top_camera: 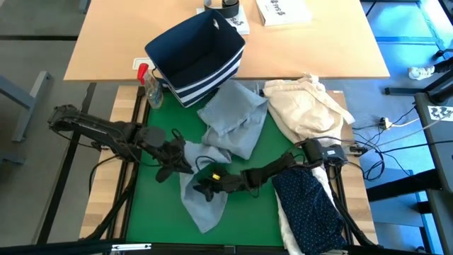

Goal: Fold laundry
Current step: Fold the blue jeans

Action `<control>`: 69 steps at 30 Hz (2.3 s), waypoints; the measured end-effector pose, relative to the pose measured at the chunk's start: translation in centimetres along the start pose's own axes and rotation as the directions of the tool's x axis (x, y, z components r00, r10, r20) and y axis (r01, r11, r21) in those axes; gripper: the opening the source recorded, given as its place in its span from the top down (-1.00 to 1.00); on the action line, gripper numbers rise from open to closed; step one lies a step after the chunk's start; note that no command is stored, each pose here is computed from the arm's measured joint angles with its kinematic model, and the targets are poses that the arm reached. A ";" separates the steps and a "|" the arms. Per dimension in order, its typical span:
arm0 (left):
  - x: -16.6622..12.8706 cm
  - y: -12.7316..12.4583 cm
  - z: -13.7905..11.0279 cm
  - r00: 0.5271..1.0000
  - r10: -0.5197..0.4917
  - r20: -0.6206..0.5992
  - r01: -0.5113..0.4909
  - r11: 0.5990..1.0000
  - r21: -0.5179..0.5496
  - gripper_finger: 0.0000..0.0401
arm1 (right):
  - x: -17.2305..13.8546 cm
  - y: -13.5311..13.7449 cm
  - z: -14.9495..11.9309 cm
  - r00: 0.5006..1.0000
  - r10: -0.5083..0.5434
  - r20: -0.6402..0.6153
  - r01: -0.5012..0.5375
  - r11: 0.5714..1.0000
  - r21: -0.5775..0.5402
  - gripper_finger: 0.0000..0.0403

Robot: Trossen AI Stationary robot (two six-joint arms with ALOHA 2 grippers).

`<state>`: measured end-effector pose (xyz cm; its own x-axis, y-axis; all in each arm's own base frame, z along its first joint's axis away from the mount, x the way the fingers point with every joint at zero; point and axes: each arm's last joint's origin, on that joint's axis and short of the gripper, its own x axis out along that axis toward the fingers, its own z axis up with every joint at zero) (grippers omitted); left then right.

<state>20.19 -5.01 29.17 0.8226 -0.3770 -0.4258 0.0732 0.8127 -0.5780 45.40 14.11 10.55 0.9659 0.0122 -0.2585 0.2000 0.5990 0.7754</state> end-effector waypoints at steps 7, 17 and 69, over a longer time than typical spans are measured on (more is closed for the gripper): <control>3.6 0.4 -2.8 0.983 0.026 -0.180 -0.035 0.998 -0.046 0.82 | -0.8 1.7 1.5 0.986 0.004 -0.166 -0.026 0.991 -0.133 -0.19; 9.0 1.1 -4.7 0.948 -0.056 -0.314 0.019 0.993 -0.117 0.43 | -7.7 2.3 7.0 0.789 -0.600 -0.134 0.491 0.745 -0.451 -0.19; 3.2 10.3 -12.0 0.836 0.511 -0.201 -0.545 0.818 -0.184 0.40 | -8.4 1.3 24.0 0.786 -0.599 -0.154 0.395 0.678 -0.620 -0.19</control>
<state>16.83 -3.21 13.51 0.6114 0.0111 -0.7913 -0.4918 0.7887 -0.3689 41.53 -4.38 27.56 0.6142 -0.2262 -0.7561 0.4156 0.9071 0.0663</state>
